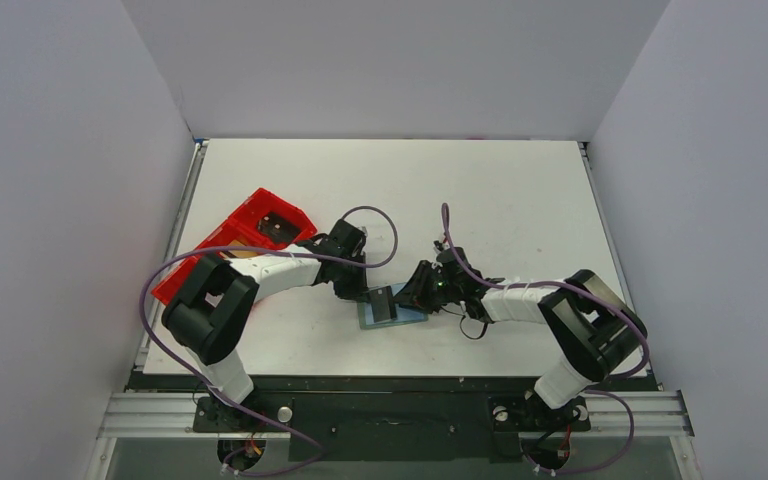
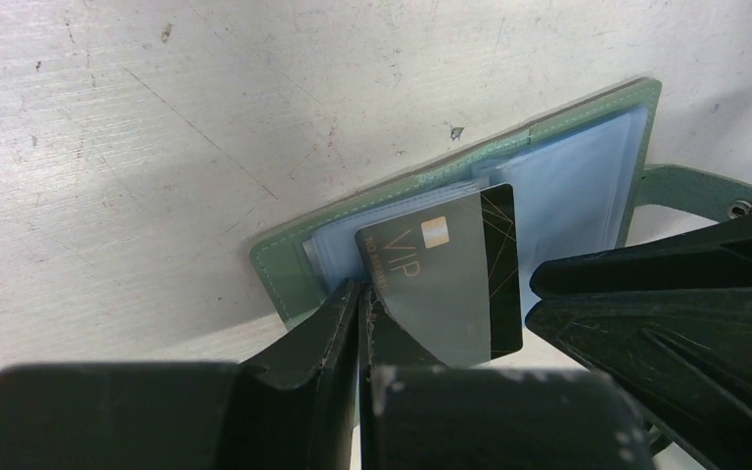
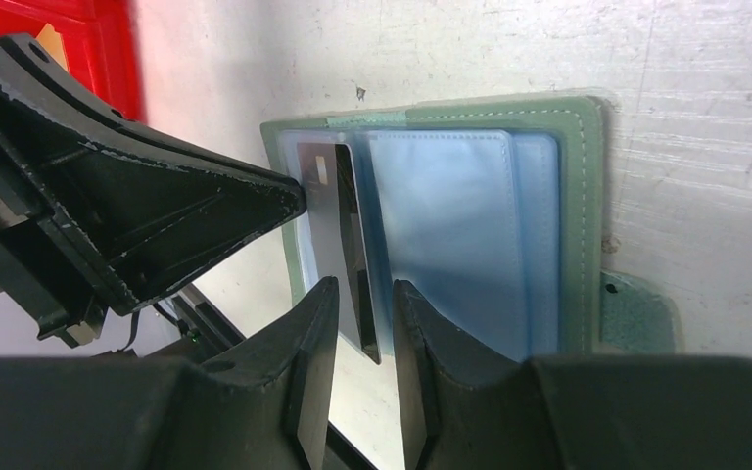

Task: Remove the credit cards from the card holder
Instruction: Remove the credit card from the card holder.

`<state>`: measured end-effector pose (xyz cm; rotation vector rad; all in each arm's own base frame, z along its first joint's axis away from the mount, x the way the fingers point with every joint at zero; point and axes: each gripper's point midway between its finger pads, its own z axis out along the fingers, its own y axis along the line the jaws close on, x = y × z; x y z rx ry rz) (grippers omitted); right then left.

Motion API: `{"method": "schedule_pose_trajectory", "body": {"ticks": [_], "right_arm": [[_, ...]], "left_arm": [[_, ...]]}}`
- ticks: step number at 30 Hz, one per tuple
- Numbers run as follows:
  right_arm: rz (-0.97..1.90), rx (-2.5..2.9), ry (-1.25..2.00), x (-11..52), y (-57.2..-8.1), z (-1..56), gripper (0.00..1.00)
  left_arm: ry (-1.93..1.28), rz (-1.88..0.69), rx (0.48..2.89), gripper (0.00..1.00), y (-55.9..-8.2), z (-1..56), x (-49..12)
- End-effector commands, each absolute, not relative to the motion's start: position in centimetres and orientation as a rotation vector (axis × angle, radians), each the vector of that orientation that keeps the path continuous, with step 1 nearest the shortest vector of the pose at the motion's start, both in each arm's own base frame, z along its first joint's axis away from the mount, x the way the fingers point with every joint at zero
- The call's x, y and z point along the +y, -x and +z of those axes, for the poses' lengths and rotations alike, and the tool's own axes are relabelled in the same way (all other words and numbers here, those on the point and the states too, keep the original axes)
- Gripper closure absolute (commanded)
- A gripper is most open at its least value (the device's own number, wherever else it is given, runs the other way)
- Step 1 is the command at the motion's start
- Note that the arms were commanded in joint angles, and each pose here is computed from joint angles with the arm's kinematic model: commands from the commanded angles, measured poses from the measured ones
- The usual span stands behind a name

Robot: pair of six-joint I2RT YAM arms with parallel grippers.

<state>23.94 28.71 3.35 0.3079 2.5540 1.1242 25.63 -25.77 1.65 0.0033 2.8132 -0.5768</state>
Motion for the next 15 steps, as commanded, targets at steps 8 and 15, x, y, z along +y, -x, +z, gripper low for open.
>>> {"method": "schedule_pose_trajectory", "body": {"ticks": [8, 15], "right_arm": [[1.199, 2.515, -0.29, 30.46, -24.84, 3.67, 0.78], [1.21, 2.516, -0.283, 30.91, -24.69, 3.73, 0.82]], "left_arm": [[-0.014, -0.492, 2.873, 1.0, -24.59, -1.28, -25.26], [-0.015, -0.492, 2.876, 1.0, -24.48, -1.36, -25.25]]}}
